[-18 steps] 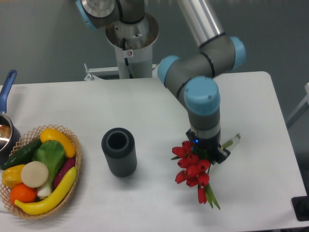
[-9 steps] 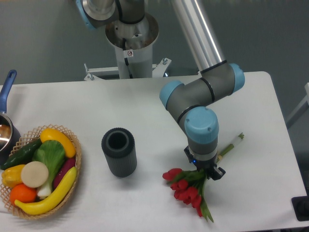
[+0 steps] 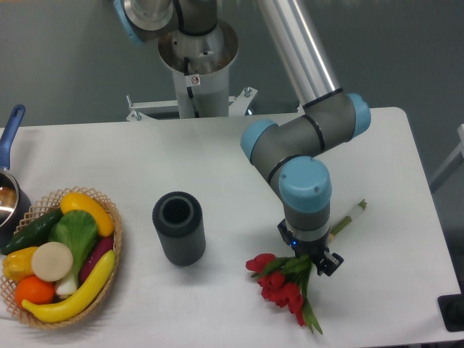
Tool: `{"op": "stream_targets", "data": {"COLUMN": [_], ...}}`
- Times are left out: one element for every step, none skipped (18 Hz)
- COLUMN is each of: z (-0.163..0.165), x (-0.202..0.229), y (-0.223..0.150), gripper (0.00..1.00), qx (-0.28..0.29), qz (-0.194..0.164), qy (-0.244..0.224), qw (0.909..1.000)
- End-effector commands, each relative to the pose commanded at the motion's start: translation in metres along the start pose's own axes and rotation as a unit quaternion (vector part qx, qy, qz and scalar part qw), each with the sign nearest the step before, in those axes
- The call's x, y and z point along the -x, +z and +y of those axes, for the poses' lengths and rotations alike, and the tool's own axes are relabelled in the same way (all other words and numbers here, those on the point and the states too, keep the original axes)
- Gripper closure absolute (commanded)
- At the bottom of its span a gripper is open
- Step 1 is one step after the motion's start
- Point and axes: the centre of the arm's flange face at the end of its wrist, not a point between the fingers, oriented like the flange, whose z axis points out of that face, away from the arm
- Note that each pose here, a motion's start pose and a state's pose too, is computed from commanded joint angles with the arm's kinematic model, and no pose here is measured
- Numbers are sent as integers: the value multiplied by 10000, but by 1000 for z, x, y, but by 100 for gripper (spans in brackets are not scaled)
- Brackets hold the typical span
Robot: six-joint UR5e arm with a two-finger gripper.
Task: Place the flowers on the table
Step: 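Open the gripper to release the tulips and lift away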
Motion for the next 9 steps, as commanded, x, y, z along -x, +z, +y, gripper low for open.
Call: {"op": "stream_targets", "data": {"z": [8,15,17,23,30,35,39,50,60], "x": [6,11,13,16,20,23,25,27,28], "y": [-13,-28,-40,-51,-62,-70,-77,-85,-93], "gripper": [0,0,0,0,0,0,0,0,0], "qx": [-43,-83,-111,-128,-185,-309,-454,-535,-553], "qz": [-100,-200,-272,-332,-386,-396,-369,-322,-267], "qy": [-225,-382,-397,-423,-476,-518,-543,-548,-506], "qw": [9997,9990,9988,9985,9979,9974,9968,9965,9968]}}
